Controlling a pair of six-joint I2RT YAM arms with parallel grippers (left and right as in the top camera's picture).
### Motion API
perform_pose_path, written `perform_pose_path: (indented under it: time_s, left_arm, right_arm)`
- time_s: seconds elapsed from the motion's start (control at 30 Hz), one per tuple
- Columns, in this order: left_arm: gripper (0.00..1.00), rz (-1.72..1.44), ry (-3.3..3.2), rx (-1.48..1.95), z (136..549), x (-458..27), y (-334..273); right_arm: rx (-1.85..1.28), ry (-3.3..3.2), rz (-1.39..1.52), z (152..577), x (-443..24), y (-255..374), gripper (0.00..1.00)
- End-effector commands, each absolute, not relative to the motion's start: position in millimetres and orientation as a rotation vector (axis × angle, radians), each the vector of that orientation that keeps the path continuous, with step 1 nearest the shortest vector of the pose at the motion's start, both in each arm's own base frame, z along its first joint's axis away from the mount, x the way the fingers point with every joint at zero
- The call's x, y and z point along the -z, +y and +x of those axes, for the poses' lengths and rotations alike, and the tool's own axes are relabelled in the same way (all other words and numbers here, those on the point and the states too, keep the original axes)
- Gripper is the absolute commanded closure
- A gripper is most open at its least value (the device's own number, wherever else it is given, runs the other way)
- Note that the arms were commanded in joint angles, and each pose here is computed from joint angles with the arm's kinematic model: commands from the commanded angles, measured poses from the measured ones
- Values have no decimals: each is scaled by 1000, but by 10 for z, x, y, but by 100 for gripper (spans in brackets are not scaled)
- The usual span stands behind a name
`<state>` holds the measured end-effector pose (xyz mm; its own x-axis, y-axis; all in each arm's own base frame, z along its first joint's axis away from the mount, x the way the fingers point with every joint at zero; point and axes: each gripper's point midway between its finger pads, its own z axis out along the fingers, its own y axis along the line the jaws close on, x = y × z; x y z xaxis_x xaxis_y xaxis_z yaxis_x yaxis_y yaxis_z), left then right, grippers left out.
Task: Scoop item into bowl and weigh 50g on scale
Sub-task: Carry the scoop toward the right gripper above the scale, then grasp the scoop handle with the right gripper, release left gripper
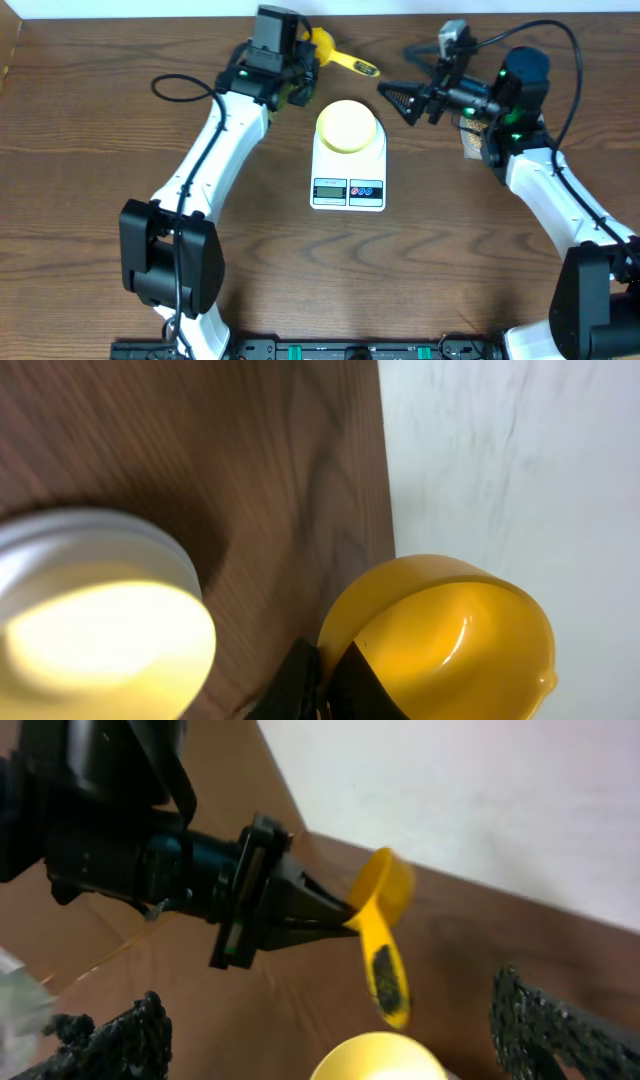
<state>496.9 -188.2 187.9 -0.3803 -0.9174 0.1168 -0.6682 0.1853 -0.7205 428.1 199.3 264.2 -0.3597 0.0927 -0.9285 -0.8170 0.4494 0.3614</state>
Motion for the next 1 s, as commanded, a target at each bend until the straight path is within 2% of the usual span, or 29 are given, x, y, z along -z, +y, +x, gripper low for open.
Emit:
perform_pose_path:
  time_s: [0.0, 0.1, 0.13, 0.27, 0.33, 0.5, 0.73, 0.97]
  left_arm:
    - [92, -1494, 2144, 1096, 4876, -2020, -2040]
    - [92, -1487, 2163, 1096, 4839, -2008, -2098]
    - [93, -1487, 2169, 1094, 4825, -2001, -2111]
    - [92, -1492, 2196, 1068, 4773, -1954, -2119]
    - [93, -1473, 2227, 1042, 4734, -1916, -2113]
    - [92, -1473, 2271, 1060, 4662, -1894, -2179]
    - [93, -1462, 2317, 1125, 4602, -1916, -2282]
    - [92, -1434, 2373, 1188, 4529, -1940, -2383]
  right_arm:
    - [-1121, 1661, -639, 4286, -2690, 2032, 1]
    - [-1076, 1680, -590, 4371, -2666, 1983, 1]
    - [-1052, 1708, -545, 4428, -2627, 1948, 12]
    - [-982, 1883, -240, 4658, -2364, 1729, 29]
    - [-973, 1937, -123, 4706, -2273, 1651, 31]
    - [-1016, 1931, -149, 4650, -2304, 1796, 38]
    - [-1086, 1944, -197, 4511, -2306, 2104, 41]
    - [-1109, 1953, -200, 4466, -2301, 2199, 55]
